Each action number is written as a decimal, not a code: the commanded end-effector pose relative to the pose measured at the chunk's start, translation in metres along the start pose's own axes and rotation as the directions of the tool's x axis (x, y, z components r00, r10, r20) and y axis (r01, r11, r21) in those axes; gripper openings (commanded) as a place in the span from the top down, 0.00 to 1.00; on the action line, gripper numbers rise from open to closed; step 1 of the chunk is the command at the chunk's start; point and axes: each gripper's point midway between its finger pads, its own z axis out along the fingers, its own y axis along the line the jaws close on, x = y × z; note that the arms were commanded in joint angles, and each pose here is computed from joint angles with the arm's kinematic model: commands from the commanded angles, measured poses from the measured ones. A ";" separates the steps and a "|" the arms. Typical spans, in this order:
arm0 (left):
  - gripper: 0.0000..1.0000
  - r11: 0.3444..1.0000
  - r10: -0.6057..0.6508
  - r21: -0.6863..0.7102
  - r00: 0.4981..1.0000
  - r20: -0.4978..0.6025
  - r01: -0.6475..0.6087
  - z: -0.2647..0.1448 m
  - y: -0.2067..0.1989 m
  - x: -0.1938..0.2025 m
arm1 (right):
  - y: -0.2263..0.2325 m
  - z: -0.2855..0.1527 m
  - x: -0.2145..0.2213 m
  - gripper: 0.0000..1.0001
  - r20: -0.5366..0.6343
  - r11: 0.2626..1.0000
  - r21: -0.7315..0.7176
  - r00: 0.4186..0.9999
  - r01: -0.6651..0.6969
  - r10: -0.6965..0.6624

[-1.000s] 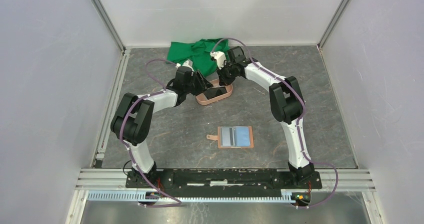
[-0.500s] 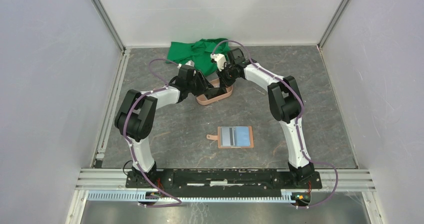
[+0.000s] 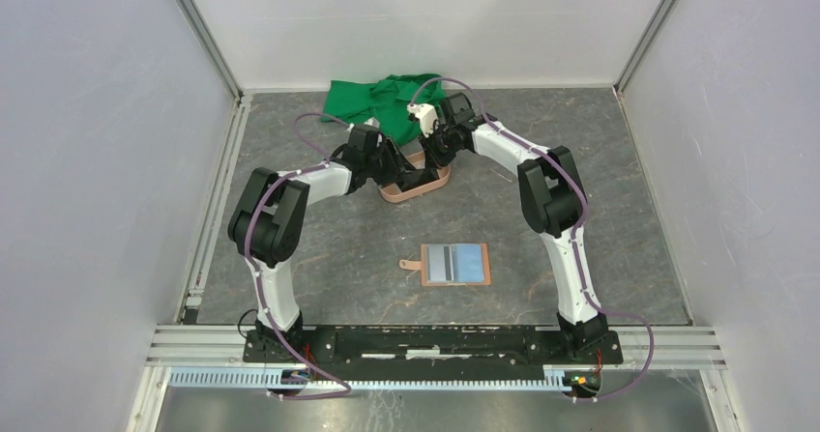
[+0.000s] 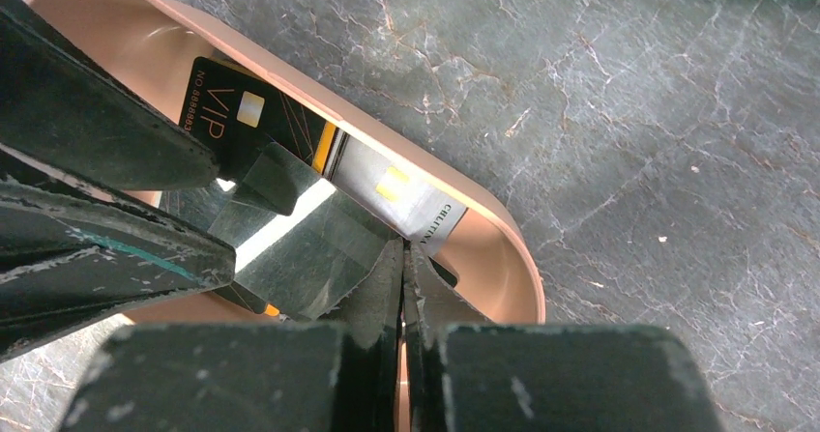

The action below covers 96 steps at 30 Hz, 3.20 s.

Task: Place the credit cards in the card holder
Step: Pick up the credit card from the storage box.

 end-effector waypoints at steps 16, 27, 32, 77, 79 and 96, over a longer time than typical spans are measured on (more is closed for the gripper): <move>0.45 0.992 -0.105 0.065 0.992 -0.068 0.109 0.013 -0.012 0.010 | 0.005 0.002 -0.005 0.99 0.017 0.999 -0.040 1.000 -0.009 0.010; 0.47 0.948 -0.130 0.286 0.991 -0.041 0.136 -0.002 -0.036 0.007 | 0.011 -0.003 -0.013 0.99 0.050 0.997 -0.079 0.998 -0.018 0.022; 0.48 0.924 -0.150 0.352 0.988 -0.017 0.147 -0.006 -0.041 0.002 | 0.010 -0.007 -0.016 0.99 0.062 0.996 -0.085 0.998 -0.022 0.028; 0.98 0.912 -0.204 0.370 0.978 0.032 0.178 0.022 -0.041 -0.011 | 0.006 -0.089 -0.077 0.98 0.274 0.993 -0.114 0.962 0.018 0.014; 0.98 0.920 -0.181 0.361 0.982 0.054 0.150 0.019 -0.042 -0.015 | 0.007 -0.094 -0.079 0.98 0.284 0.993 -0.115 0.959 0.024 0.010; 0.98 0.808 0.296 0.414 0.896 0.331 -0.419 -0.100 -0.096 -0.031 | 0.086 -0.230 -0.067 0.76 0.448 0.847 -0.087 0.780 0.524 -0.437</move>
